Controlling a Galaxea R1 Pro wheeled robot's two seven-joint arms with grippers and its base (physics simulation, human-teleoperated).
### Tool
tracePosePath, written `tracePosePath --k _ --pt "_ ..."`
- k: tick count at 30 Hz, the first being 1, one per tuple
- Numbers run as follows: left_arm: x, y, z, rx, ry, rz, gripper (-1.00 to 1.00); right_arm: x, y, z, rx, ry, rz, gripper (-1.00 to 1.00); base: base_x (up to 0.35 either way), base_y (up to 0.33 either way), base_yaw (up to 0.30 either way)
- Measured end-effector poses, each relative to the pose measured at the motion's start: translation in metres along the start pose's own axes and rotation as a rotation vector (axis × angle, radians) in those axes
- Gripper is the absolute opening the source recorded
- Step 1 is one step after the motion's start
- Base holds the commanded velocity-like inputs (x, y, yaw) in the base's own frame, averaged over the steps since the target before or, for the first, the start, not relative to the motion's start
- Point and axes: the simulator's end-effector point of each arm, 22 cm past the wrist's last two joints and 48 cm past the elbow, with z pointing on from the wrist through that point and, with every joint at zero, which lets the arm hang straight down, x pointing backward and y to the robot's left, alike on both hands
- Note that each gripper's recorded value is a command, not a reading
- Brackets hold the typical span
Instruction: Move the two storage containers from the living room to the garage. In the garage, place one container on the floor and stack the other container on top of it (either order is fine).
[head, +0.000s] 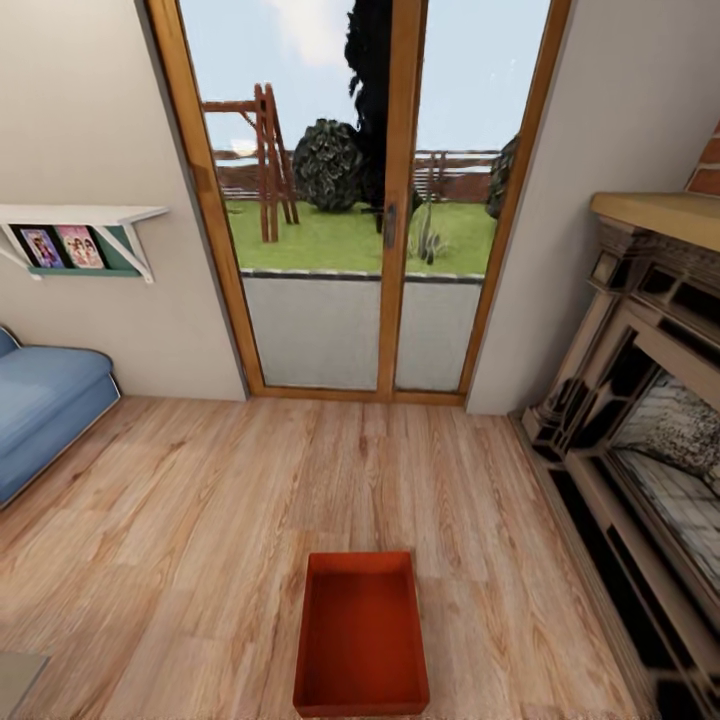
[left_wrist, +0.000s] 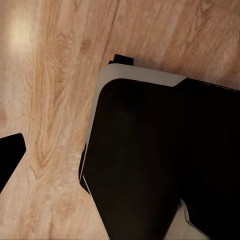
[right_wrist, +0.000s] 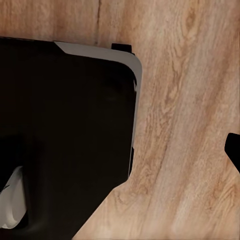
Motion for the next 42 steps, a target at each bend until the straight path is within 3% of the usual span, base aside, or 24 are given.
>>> tracePosePath --k 42 --pt "0.026 0.006 0.006 -0.016 0.065 0.003 1.0 0.027 0.002 0.004 -0.006 0.066 0.0 1.0 0.0 0.0 0.0"
